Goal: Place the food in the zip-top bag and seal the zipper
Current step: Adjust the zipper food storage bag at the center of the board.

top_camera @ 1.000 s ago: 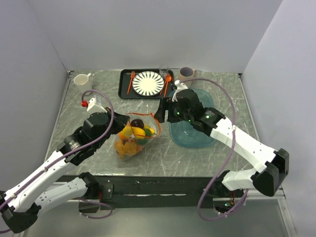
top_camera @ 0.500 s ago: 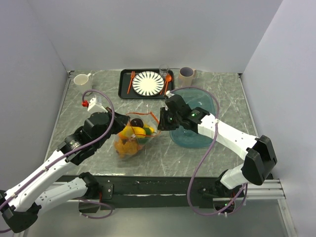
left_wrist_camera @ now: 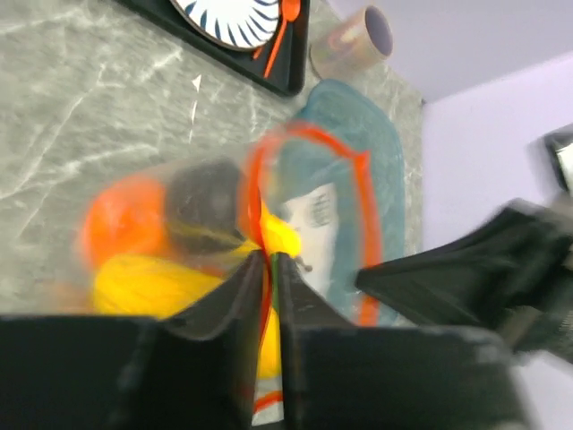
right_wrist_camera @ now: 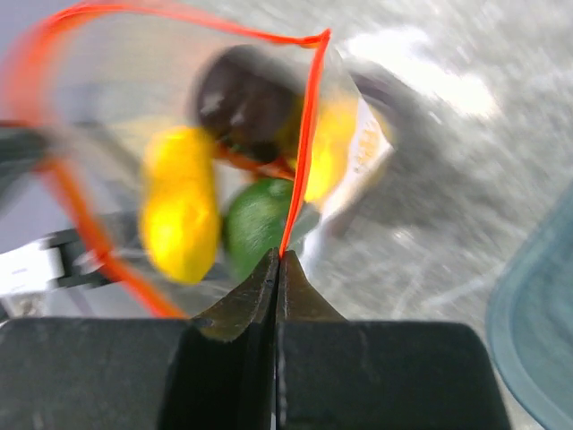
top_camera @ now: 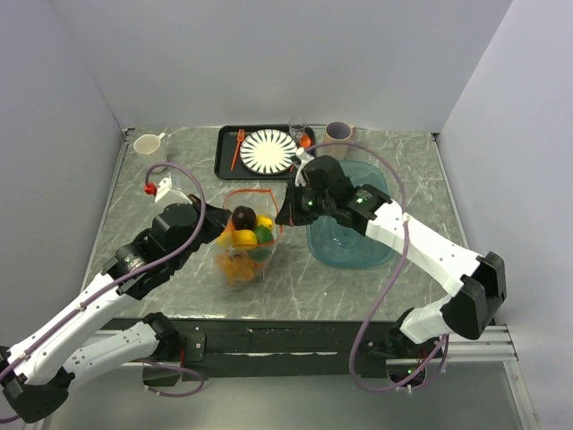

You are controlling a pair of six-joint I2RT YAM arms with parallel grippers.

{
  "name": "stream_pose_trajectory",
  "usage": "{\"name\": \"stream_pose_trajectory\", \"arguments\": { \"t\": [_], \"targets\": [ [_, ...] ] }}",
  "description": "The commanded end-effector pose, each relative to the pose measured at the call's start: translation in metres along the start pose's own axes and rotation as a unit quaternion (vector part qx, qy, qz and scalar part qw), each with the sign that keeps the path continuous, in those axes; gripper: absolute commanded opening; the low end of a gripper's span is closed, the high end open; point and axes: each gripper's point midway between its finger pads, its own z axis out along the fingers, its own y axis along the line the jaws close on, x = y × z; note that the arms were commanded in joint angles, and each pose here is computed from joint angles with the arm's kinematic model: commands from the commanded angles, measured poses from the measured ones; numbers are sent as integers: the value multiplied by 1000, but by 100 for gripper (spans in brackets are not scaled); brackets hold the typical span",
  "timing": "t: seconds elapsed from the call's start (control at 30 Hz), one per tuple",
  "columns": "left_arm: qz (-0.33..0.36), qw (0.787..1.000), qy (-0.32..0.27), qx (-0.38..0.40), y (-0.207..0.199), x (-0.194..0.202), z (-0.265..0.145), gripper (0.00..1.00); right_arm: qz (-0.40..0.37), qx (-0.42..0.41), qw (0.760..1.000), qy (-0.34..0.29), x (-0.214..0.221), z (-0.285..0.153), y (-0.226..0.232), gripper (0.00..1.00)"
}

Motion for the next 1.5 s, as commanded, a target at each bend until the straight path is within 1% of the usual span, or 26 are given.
{"name": "stream_pose_trajectory", "arguments": {
  "t": [0.0,0.03,0.07,0.1,0.17,0.23,0.3,0.33,0.37,0.43,0.6,0.7,0.77,0.83,0.87,0.93,0.97,1.0,1.13,1.17,1.23,1.27,1.33,1.4,1.43,1.47],
  "targets": [
    [97,994,33,-39,3,-9,4,11,-59,-106,990,-77,-52,-40,62,0],
    [94,991,48,-83,14,-8,7,2,-60,-91,992,-71,-53,-36,59,0],
    [91,989,51,-104,16,-7,12,1,-70,-65,995,-41,-46,-26,48,0],
    [93,988,64,-106,13,-3,17,1,-81,-75,993,-48,-55,-32,59,0],
    [72,994,53,-56,-8,-7,18,1,-83,-75,992,-61,-61,-33,62,0],
    [39,999,11,15,-31,-24,6,1,-80,-79,991,-70,-65,-32,64,0],
    [29,998,-23,44,-37,-40,-9,1,-78,-61,994,-55,-68,-29,61,0],
    [36,999,-27,26,-30,-45,-12,1,-80,-67,993,-51,-67,-30,65,0],
    [34,998,-40,24,-36,-58,-19,1,-76,-76,992,-60,-70,-28,68,0],
    [40,998,-37,6,-33,-61,-19,1,-71,-77,992,-65,-72,-26,68,0],
    [43,998,-44,25,-39,-62,-21,1,-54,-65,995,-53,-69,-5,60,0],
    [46,998,-20,41,-44,-51,-17,1,-32,-16,999,-22,-54,22,32,0],
    [54,998,-1,24,-34,-38,-7,1,-22,-3,1000,-4,-37,38,17,0],
    [60,998,25,1,-21,-21,6,1,-6,5,1000,6,-28,46,6,0],
    [68,997,45,-8,-9,-3,16,1,-2,13,1000,12,-20,51,-2,0],
    [62,996,69,5,-9,13,24,1,7,30,999,11,-16,53,-12,0],
    [59,995,85,2,-2,25,29,1,10,45,999,12,-11,54,-20,0],
    [57,993,102,18,-6,33,29,1,14,54,998,8,-10,53,-25,0],
    [47,987,123,95,-31,44,28,2,39,83,996,-12,-6,41,-44,0],
    [49,985,130,98,-32,47,28,1,41,90,995,-14,-5,40,-48,0],
    [52,981,146,116,-39,52,26,5,49,103,993,-18,-3,37,-56,0],
    [52,980,147,122,-42,52,26,14,53,105,993,-18,-1,37,-59,0],
    [47,979,150,129,-45,52,23,27,61,108,992,-22,3,37,-63,0],
    [37,980,141,133,-46,47,16,44,68,108,992,-22,6,37,-66,0],
    [24,982,137,129,-43,45,13,59,71,111,991,-21,8,38,-69,0],
    [15,985,114,132,-43,34,5,61,72,112,991,-19,10,39,-70,0]
  ]
}}
